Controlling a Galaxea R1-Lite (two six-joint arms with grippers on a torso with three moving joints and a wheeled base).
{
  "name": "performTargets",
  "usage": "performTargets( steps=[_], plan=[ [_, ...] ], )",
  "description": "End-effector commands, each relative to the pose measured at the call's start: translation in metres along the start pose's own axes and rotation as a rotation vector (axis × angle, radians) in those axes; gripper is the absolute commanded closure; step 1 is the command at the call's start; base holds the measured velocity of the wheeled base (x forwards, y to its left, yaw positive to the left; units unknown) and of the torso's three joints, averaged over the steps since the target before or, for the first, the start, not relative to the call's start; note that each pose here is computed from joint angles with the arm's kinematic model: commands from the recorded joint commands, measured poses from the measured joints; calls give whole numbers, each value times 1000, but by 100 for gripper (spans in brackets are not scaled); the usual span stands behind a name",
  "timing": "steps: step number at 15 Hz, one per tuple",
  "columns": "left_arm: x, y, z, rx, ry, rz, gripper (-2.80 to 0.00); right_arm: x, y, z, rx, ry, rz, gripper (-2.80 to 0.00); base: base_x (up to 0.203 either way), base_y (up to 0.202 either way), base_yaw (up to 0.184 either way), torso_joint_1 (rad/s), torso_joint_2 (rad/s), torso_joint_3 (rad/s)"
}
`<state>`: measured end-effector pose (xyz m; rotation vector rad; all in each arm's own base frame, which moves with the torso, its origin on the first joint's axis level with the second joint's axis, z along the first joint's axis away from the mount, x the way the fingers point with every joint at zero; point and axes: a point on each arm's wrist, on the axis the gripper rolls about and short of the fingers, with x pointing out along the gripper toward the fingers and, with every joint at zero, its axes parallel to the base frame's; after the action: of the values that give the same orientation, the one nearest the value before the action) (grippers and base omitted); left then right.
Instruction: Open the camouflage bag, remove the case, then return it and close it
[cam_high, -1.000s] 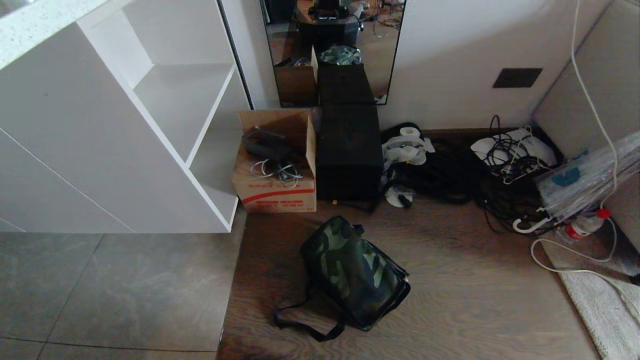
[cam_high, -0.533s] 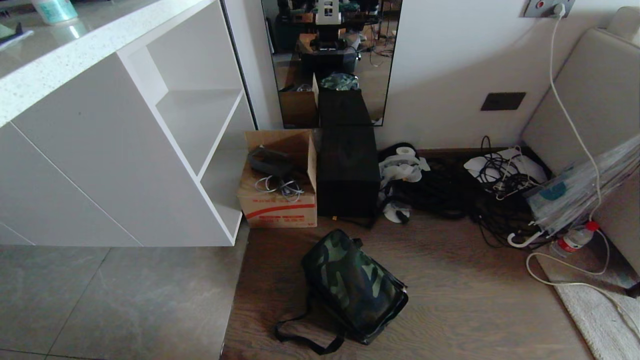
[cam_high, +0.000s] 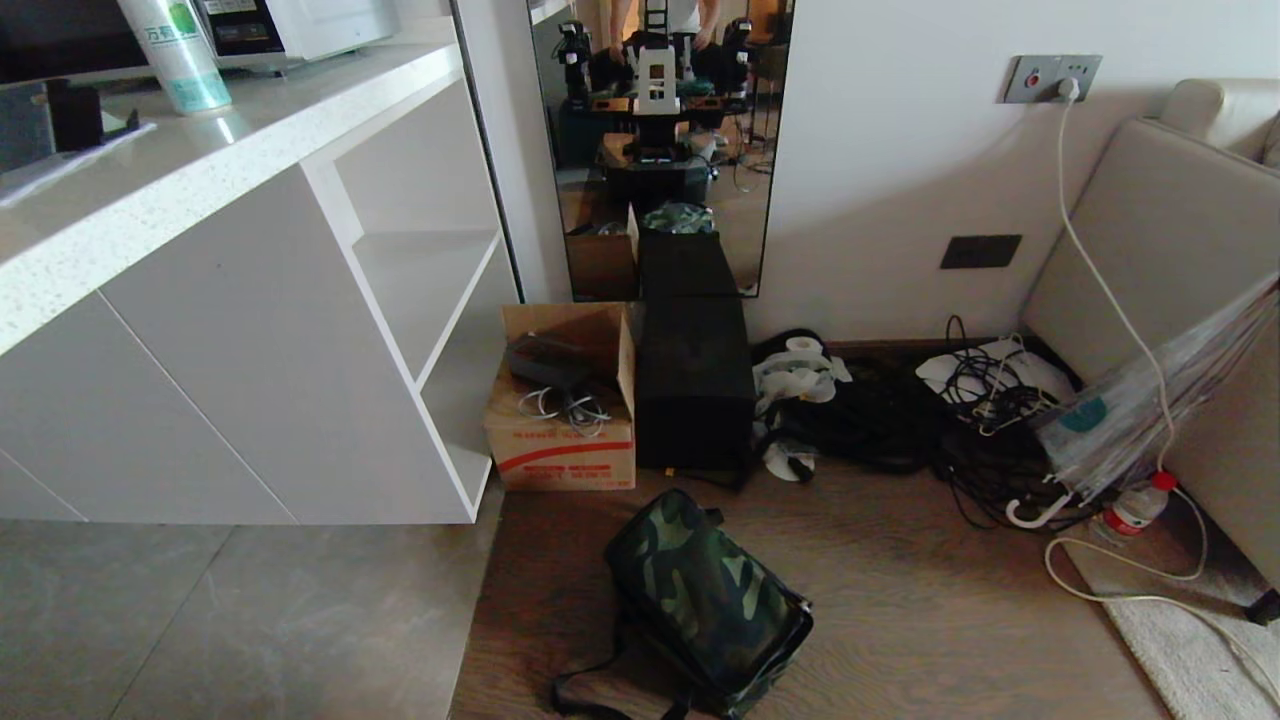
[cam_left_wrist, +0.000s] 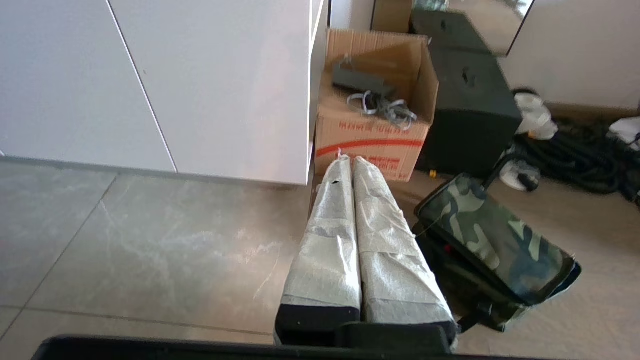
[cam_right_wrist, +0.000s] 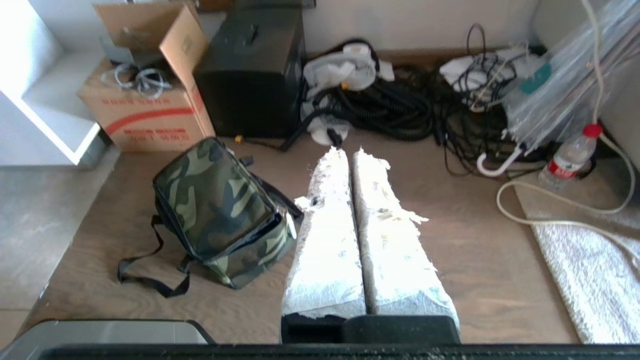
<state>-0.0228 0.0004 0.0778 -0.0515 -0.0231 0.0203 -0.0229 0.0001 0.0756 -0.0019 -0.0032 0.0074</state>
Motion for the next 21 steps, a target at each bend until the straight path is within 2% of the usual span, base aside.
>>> performTargets(
  steps=[1,14,21],
  plan=[
    [1,0,-3,-1,11,1,0,0,0,-1,-3,5,0,0,0,0,0,-2,2,207],
    [1,0,-3,1,10,1,0,0,0,-1,-3,5,0,0,0,0,0,3,2,200],
    [1,0,-3,4,10,1,0,0,0,-1,-8,6,2,0,0,0,0,1,0,37]
  ],
)
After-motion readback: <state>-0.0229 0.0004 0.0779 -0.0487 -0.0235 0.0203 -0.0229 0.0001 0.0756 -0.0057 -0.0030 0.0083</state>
